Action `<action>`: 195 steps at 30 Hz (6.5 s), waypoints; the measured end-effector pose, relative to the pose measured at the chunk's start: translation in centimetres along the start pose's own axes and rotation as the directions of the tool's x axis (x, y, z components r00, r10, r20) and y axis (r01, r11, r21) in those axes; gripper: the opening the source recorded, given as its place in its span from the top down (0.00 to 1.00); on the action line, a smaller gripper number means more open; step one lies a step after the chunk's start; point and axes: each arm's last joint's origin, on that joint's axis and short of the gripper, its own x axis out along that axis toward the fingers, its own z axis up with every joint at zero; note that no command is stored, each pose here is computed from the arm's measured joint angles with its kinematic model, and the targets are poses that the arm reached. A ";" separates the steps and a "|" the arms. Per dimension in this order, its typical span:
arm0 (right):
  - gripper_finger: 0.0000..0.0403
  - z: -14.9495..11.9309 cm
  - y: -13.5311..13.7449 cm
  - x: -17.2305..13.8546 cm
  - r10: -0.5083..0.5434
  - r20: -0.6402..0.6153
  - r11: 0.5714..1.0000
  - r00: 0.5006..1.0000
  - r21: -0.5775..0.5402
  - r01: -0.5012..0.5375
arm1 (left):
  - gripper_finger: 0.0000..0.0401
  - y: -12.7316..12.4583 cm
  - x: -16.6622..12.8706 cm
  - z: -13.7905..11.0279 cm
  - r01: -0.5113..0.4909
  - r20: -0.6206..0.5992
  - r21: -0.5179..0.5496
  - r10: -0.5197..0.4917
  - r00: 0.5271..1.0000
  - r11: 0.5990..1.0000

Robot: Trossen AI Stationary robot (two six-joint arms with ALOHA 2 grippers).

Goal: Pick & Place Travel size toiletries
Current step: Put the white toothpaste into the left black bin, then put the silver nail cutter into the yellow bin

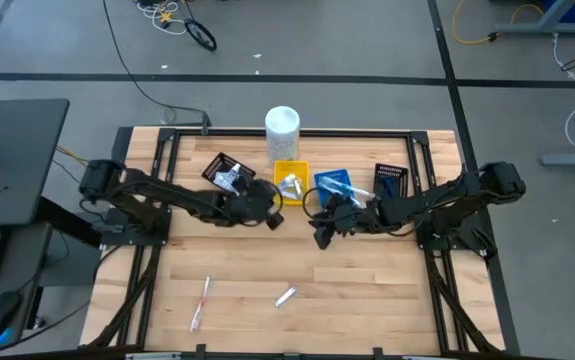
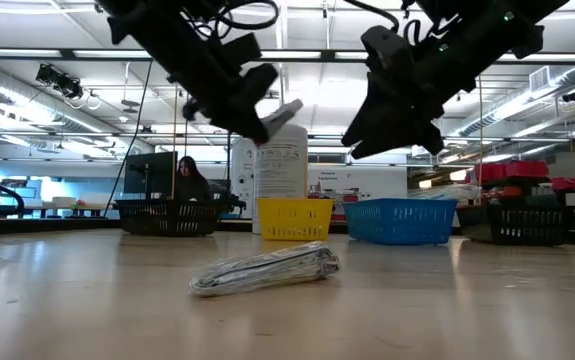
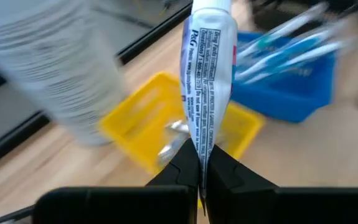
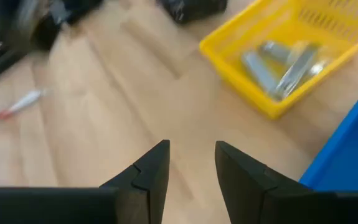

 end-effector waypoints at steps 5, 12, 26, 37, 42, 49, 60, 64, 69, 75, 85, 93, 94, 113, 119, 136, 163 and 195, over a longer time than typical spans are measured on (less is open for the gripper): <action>0.66 0.0 0.1 0.0 0.015 -0.007 1.000 1.000 -0.002 -0.015 | 0.98 4.9 -1.2 1.0 -0.103 -0.148 -0.054 0.094 0.984 0.993; 0.66 0.5 -0.3 0.1 -0.041 0.061 0.998 0.997 -0.034 0.043 | 0.98 10.6 -0.9 -0.1 -0.151 -0.423 0.159 0.205 0.882 0.976; 0.66 0.8 -0.7 0.3 -0.052 0.059 0.995 0.997 -0.080 0.057 | 0.90 14.6 1.2 -0.9 0.071 -0.530 0.571 0.301 0.793 0.818; 0.66 0.8 -0.7 0.3 -0.052 0.059 0.992 0.997 -0.109 0.058 | 0.69 15.2 1.4 -1.0 0.060 -0.542 0.571 0.321 0.777 0.819; 0.66 0.8 -0.7 0.3 -0.052 0.059 0.992 0.997 -0.109 0.058 | 0.61 15.1 1.5 -0.8 0.027 -0.528 0.529 0.304 0.793 0.848; 0.66 0.8 -0.7 0.3 -0.052 0.060 0.990 0.997 -0.125 0.059 | 0.60 14.8 2.8 1.0 0.062 -0.394 0.447 0.134 0.909 0.893; 0.66 1.2 -1.1 0.5 -0.067 0.067 0.972 0.996 -0.221 0.080 | 0.57 21.4 5.0 3.1 0.211 -0.255 0.336 -0.127 0.959 0.918; 0.66 1.6 -1.6 0.6 -0.083 0.073 0.973 0.994 -0.208 0.097 | 0.56 23.5 6.9 2.2 0.200 -0.250 0.255 -0.136 0.959 0.946; 0.66 2.2 -2.4 0.9 -0.109 0.084 0.975 0.990 -0.187 0.123 | 0.56 25.0 10.4 -0.8 0.199 -0.338 0.244 -0.109 0.935 0.949; 0.66 2.9 -3.4 1.2 -0.142 0.095 0.974 0.985 -0.164 0.156 | 0.56 25.8 13.0 -1.9 0.263 -0.463 0.243 -0.126 0.877 0.934; 0.66 3.1 -3.8 1.3 -0.147 0.091 0.975 0.985 -0.157 0.160 | 0.56 25.9 13.3 0.6 0.346 -0.560 0.212 -0.177 0.809 0.914; 0.66 2.1 -4.4 1.4 -0.165 0.067 0.970 0.984 -0.168 0.175 | 0.56 25.7 14.2 -0.8 0.378 -0.616 0.176 -0.198 0.762 0.909; 0.66 2.0 -4.5 1.4 -0.167 0.064 0.970 0.984 -0.169 0.176 | 0.56 25.6 14.5 -1.1 0.381 -0.622 0.172 -0.200 0.757 0.908; 0.66 1.6 -4.7 1.5 -0.150 0.087 0.980 0.985 -0.116 0.159 | 0.82 25.5 14.9 -1.8 0.393 -0.643 0.170 -0.200 0.739 0.904; 0.66 1.6 -4.7 1.5 -0.150 0.087 0.980 0.985 -0.117 0.160 | 0.91 25.5 14.9 -1.8 0.395 -0.642 0.188 -0.191 0.743 0.899; 0.66 1.6 -4.7 1.6 -0.151 0.087 0.980 0.985 -0.117 0.160 | 0.93 24.7 9.5 3.1 0.291 -0.575 0.235 -0.109 0.811 0.927; 0.66 1.5 -4.6 1.6 -0.109 0.057 0.986 0.992 -0.118 0.115 | 0.64 16.0 4.3 1.6 0.316 -0.768 0.232 -0.026 0.640 0.920; 0.66 1.5 -2.9 1.4 0.257 -0.081 0.874 0.963 -0.407 -0.267 | 0.72 -6.4 -5.4 1.1 0.539 -0.307 -0.092 -0.539 0.784 0.837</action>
